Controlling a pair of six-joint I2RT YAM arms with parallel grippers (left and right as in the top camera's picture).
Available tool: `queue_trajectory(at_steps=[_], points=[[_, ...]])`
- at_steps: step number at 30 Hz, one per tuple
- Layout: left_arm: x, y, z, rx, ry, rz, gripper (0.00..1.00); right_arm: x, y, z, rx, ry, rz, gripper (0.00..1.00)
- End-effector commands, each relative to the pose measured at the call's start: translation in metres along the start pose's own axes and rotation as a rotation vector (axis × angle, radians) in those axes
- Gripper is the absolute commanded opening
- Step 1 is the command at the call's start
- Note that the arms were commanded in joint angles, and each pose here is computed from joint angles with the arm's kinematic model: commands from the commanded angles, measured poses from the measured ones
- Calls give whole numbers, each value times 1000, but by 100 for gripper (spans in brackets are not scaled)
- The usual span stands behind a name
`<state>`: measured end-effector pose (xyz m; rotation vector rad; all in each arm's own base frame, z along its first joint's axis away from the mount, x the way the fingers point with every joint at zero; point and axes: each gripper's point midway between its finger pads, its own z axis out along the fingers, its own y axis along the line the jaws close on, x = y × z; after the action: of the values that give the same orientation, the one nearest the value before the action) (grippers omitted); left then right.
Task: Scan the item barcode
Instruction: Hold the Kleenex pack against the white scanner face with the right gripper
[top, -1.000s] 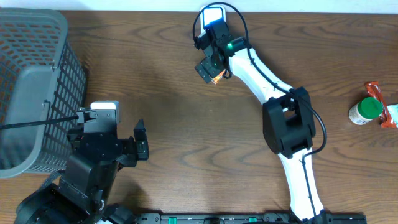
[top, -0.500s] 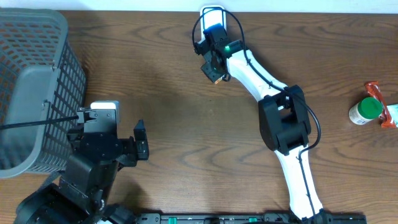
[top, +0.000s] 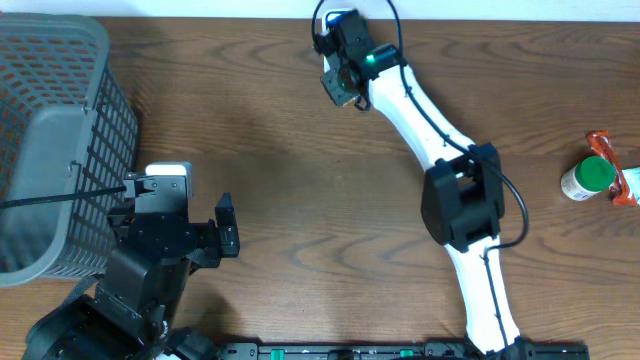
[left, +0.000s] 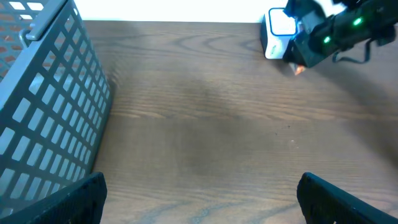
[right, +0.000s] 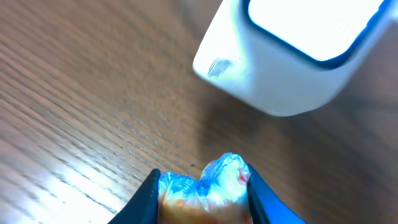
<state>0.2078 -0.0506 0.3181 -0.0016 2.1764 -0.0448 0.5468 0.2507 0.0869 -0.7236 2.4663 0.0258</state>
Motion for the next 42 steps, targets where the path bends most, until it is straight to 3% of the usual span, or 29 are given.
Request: queue_trajectory(at_steps=[1, 8, 12, 20, 31, 37, 42], points=[[-1, 3, -1, -14, -6, -6, 98, -51, -11, -61, 29, -171, 47, 13], [-1, 3, -1, -14, -6, -6, 98, -100, -27, -71, 65, -384, 72, 2], [-1, 3, -1, -14, -6, -6, 98, -132, -36, -62, 90, -544, 87, 1], [-1, 3, -1, -14, -6, -6, 98, -153, -44, -26, 143, -713, 60, 1], [-1, 3, -1, -14, -6, -6, 98, -125, -56, 47, 207, -708, 89, 1], [-1, 3, -1, -14, -6, -6, 98, -115, -75, 53, 257, -675, 115, 1], [-1, 3, -1, -14, -6, -6, 98, -101, -80, 65, 180, -619, 124, 1]])
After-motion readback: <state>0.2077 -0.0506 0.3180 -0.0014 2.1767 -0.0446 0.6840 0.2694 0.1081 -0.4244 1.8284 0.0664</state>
